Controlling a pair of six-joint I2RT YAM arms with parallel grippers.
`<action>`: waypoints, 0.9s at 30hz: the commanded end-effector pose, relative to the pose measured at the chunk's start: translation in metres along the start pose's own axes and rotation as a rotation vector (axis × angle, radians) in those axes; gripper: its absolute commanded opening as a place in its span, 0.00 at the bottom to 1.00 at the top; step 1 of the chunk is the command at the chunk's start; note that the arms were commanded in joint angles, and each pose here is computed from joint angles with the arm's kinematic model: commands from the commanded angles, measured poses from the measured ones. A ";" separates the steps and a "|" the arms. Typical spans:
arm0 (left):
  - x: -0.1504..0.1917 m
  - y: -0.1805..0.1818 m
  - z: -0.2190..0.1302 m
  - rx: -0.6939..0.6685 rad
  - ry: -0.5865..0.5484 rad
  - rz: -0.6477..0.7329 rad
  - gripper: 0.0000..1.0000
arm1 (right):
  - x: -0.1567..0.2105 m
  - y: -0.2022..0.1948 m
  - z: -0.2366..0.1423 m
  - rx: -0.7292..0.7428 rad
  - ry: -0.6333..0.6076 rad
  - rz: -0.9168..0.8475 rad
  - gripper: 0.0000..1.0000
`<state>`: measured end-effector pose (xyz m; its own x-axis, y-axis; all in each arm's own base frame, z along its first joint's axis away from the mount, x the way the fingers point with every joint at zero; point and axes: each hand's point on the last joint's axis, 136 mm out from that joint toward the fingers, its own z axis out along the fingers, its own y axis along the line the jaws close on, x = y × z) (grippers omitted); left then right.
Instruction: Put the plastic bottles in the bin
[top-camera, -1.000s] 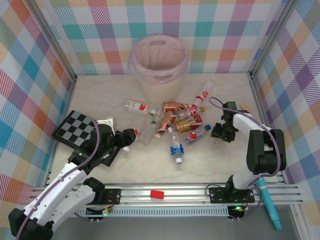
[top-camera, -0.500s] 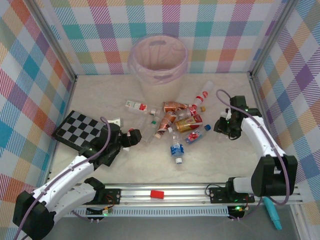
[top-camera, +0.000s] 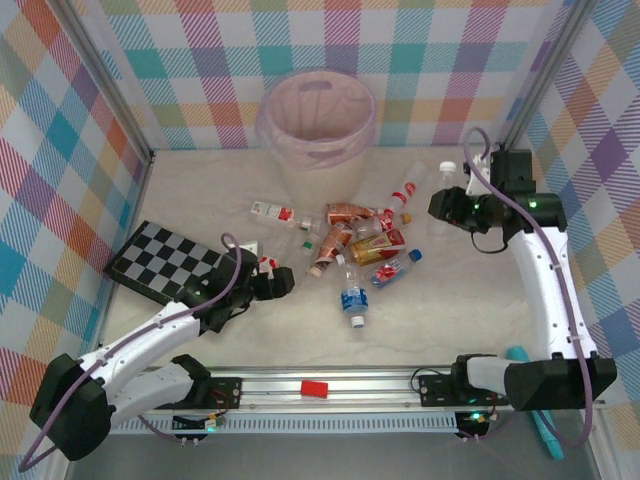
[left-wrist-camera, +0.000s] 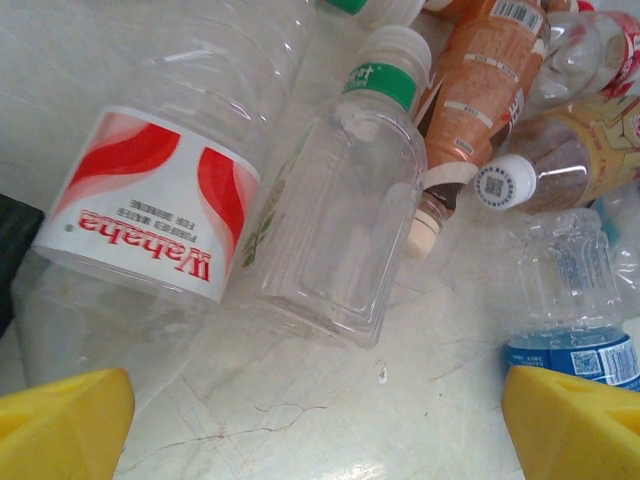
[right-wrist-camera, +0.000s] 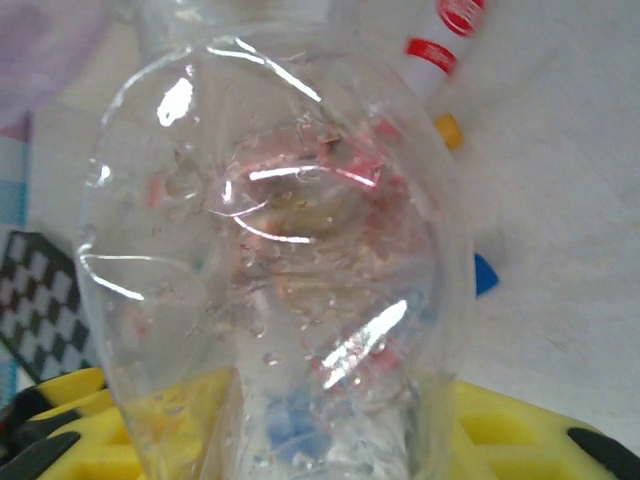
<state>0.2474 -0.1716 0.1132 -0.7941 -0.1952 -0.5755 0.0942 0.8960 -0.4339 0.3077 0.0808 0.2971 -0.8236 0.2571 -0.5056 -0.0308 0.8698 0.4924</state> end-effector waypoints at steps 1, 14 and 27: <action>-0.002 -0.008 0.001 0.009 0.004 0.048 0.94 | -0.013 0.038 -0.001 -0.137 0.018 -0.073 0.43; 0.004 -0.027 -0.004 0.058 0.045 0.086 0.93 | -0.078 0.131 0.014 -0.285 -0.057 -0.260 0.42; 0.012 -0.035 -0.017 0.096 0.056 0.078 0.93 | -0.137 0.191 0.058 -0.393 -0.138 -0.320 0.42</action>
<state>0.2299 -0.1930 0.1238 -0.8119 -0.1057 -0.5742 0.1914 0.8809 -0.4328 0.4368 0.2253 0.4012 -0.6959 0.0616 -0.7155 -0.4580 0.7293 0.5082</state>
